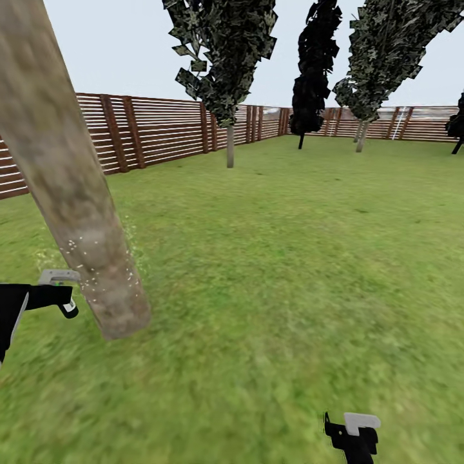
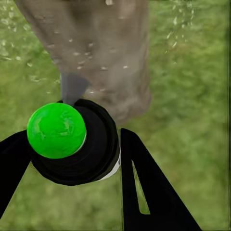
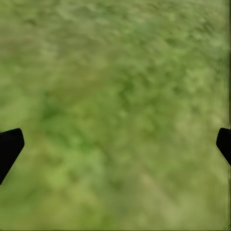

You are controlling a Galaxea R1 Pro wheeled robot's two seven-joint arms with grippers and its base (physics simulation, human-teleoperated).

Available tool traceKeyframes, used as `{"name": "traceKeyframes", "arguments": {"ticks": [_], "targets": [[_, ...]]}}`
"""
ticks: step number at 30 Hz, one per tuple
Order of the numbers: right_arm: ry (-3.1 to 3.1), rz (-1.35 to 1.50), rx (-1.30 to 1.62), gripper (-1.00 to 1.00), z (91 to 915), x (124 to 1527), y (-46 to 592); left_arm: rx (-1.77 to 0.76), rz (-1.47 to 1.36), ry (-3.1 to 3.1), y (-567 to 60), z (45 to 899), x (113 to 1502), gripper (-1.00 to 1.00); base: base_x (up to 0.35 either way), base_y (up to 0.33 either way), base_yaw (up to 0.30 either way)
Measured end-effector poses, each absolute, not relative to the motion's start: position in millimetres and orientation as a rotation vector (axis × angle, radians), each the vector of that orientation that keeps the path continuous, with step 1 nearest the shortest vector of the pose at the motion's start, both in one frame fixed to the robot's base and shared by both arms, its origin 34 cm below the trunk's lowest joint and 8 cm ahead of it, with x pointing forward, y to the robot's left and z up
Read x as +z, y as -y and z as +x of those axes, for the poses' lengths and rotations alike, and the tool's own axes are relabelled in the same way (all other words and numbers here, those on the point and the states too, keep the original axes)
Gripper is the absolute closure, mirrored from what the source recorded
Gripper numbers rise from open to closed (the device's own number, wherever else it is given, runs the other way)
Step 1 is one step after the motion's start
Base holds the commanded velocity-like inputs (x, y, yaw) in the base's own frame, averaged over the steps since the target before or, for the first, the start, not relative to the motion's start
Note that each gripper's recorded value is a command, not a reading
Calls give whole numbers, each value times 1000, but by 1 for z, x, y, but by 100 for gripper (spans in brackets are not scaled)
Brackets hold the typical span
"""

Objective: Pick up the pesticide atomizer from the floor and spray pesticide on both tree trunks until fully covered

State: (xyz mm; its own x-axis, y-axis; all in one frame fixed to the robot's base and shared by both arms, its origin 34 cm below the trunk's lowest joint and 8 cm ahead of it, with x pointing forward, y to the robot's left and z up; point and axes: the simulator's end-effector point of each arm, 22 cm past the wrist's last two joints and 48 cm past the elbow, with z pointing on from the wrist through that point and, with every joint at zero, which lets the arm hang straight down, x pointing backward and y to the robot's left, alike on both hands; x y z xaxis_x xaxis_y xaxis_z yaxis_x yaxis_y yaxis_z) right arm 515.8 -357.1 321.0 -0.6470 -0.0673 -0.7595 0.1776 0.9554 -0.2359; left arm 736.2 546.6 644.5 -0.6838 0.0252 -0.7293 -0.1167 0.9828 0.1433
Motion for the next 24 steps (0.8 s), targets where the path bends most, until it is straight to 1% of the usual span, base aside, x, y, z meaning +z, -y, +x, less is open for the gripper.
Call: {"name": "traceKeyframes", "arguments": {"ticks": [9, 11, 17, 22, 24], "targets": [[-2246, 79, -365, -100, 516, 321, 356, 230, -62, -2314, -547, 736, 644, 100, -56, -273, 4], [-2246, 78, -365, -100, 516, 321, 356, 232, -66, -2321, -548, 735, 641, 100, -1, -273, 135], [-2246, 78, -364, -100, 516, 321, 356, 282, -123, -2373, -567, 719, 598, 100, 0, -274, 254], [-2245, 78, -366, -100, 516, 321, 357, 300, -131, -2364, -563, 722, 597, 100, 0, -274, 24], [-2245, 78, -366, -100, 516, 321, 357, 351, -161, -2354, -560, 725, 594, 100, 3, -274, 0]]}}
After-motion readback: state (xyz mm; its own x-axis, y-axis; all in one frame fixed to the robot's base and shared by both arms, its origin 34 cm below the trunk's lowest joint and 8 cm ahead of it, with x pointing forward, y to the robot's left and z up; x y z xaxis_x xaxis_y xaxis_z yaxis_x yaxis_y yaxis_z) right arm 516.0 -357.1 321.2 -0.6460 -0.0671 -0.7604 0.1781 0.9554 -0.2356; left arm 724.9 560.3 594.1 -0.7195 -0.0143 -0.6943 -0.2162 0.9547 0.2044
